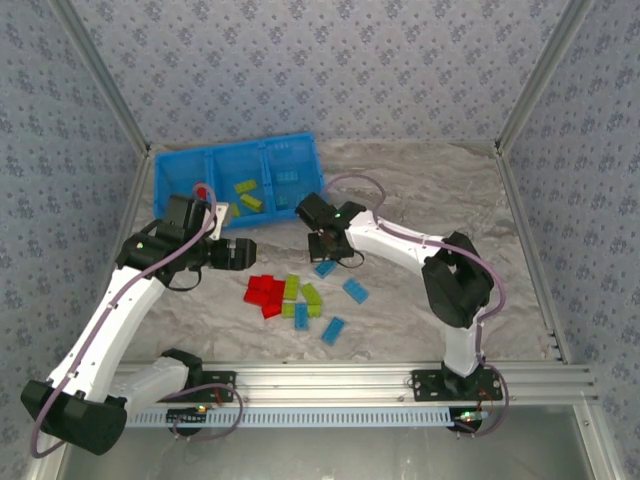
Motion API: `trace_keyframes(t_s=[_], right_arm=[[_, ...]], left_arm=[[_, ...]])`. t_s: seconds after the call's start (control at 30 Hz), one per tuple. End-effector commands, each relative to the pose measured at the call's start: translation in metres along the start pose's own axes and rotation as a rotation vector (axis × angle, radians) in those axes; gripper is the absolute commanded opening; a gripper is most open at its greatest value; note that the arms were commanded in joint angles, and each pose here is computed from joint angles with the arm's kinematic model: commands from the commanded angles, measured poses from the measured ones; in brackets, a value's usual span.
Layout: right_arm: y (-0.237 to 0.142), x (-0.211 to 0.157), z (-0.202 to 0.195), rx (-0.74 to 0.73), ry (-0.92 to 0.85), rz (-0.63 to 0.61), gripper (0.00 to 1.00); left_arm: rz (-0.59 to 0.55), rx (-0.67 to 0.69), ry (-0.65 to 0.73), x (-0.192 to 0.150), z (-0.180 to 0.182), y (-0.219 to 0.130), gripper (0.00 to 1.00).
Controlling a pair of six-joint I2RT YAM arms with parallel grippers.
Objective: Sort the legos into containers by color
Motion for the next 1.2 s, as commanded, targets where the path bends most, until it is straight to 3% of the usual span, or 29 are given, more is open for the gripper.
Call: trace_keyframes(t_s=[0.0, 0.07, 0.13, 0.2, 0.23, 0.33, 0.5, 0.6, 0.77, 0.87, 1.03, 1.17], right_arm=[[-0.022, 0.013, -0.002, -0.021, -0.014, -0.038, 0.09], [-0.023, 0.011, -0.008, -0.078, 0.016, -0.014, 0.2], [-0.017, 0.004, -0.017, -0.098, 0.101, 0.042, 0.6], [-0.01, -0.002, -0.019, -0.067, 0.201, 0.085, 0.79], [-0.007, -0.007, -0.019, -0.058, 0.284, 0.106, 0.85], [0.007, -0.014, -0.014, -0.026, 0.423, 0.132, 0.9], [0.042, -0.009, -0.008, -0.021, 0.527, 0.189, 0.91], [0.063, -0.013, -0.008, -0.043, 0.551, 0.251, 0.84], [0.073, -0.026, -0.016, -0.1, 0.586, 0.269, 0.44], [0.061, -0.021, -0.02, -0.103, 0.55, 0.236, 0.28], [0.011, 0.016, -0.016, -0.022, 0.384, 0.088, 0.25], [-0.028, 0.067, 0.004, 0.071, 0.15, -0.094, 0.26]], left_arm=[[-0.051, -0.006, 0.0, 0.005, -0.003, -0.008, 0.93], [-0.051, 0.002, 0.002, 0.004, -0.002, -0.009, 0.94], [-0.049, 0.007, 0.001, 0.004, -0.001, -0.009, 0.94], [-0.044, 0.007, 0.001, 0.003, -0.001, -0.008, 0.94], [-0.044, 0.008, 0.001, 0.003, -0.001, -0.007, 0.94], [-0.041, 0.011, 0.0, 0.003, 0.0, -0.005, 0.94], [-0.025, 0.003, -0.002, 0.001, -0.001, -0.001, 0.94], [-0.012, 0.011, 0.014, 0.0, 0.0, -0.002, 0.95], [-0.015, 0.017, 0.036, -0.003, 0.002, -0.005, 0.96], [-0.038, -0.076, 0.092, -0.007, -0.007, -0.011, 0.99], [-0.052, -0.364, 0.286, -0.024, -0.035, -0.033, 0.99], [-0.047, -0.428, 0.361, -0.034, -0.039, -0.04, 0.99]])
Point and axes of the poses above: each hand's point on the last joint's axis, 136 mm out from that joint toward the fingers, its own y axis out along the fingers, its own z axis along the line the jaws close on, x = y × z, the point moved 6 cm from there along -y, back along the fingers, and after that the axes turned 10 degrees about -y, right-handed, at the moved point
